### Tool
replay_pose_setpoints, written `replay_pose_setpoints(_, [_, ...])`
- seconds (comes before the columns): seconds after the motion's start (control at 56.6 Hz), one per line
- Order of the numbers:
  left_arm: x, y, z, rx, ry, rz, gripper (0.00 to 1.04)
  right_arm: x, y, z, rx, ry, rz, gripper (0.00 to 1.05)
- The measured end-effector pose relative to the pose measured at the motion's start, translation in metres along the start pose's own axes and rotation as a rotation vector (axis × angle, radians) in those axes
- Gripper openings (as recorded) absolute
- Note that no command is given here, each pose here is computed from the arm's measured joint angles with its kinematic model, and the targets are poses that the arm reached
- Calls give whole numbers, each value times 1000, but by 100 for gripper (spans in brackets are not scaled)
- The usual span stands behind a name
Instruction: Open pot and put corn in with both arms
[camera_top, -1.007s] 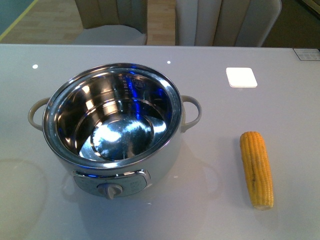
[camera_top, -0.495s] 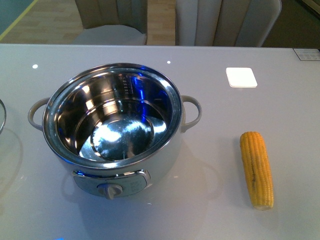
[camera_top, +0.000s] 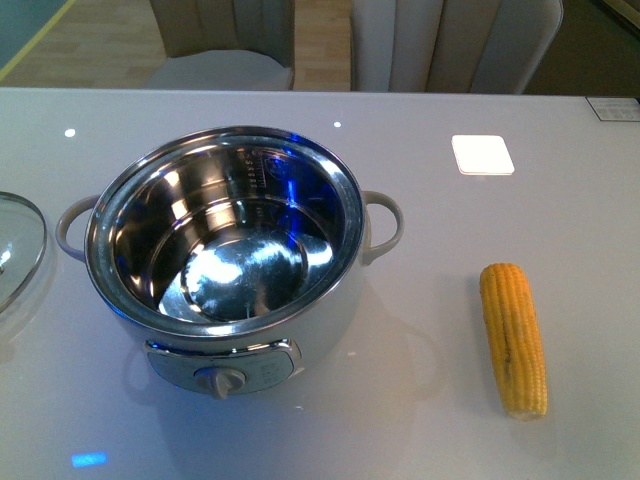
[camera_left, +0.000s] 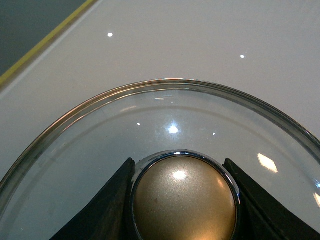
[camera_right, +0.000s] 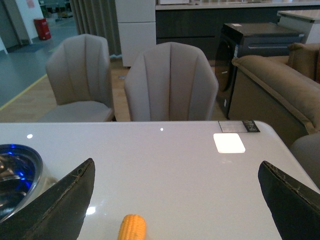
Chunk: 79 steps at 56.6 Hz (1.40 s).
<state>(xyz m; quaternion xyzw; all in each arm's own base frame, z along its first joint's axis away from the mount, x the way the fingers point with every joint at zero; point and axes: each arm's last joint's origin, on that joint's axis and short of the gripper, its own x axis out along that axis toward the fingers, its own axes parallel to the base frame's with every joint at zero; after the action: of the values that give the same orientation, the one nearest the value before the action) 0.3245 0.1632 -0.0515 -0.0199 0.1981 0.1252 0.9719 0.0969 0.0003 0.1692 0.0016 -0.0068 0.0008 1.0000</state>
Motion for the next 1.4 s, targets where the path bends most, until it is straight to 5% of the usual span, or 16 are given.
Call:
replay_pose_setpoints(0.353, [4, 0, -7, 7, 2, -10, 45, 0, 0, 0, 0, -1, 0, 96])
replay_pose_setpoints(0.53, [-4, -3, -2, -16, 7, -14, 84, 0, 0, 0, 0, 0, 0, 96])
replay_pose_setpoints(0.636, [-13, -5, 18, -17, -18, -4, 99, 0, 0, 0, 0, 0, 0, 96])
replay_pose_setpoints(0.972, [-87, -7, 137, -91, -291, -5, 98, 0, 0, 0, 0, 0, 0, 96])
replay_pose_setpoints(1.078, [-90, -7, 139, -105, -297, -6, 98, 0, 0, 0, 0, -1, 0, 96])
replay_pose_setpoints(1.219, [-107, -21, 131, -26, -355, -181, 74, 0, 0, 0, 0, 0, 0, 96])
replay_pose_setpoints(1.395, [-121, -33, 127, -20, -353, -215, 38, 0, 0, 0, 0, -1, 0, 96])
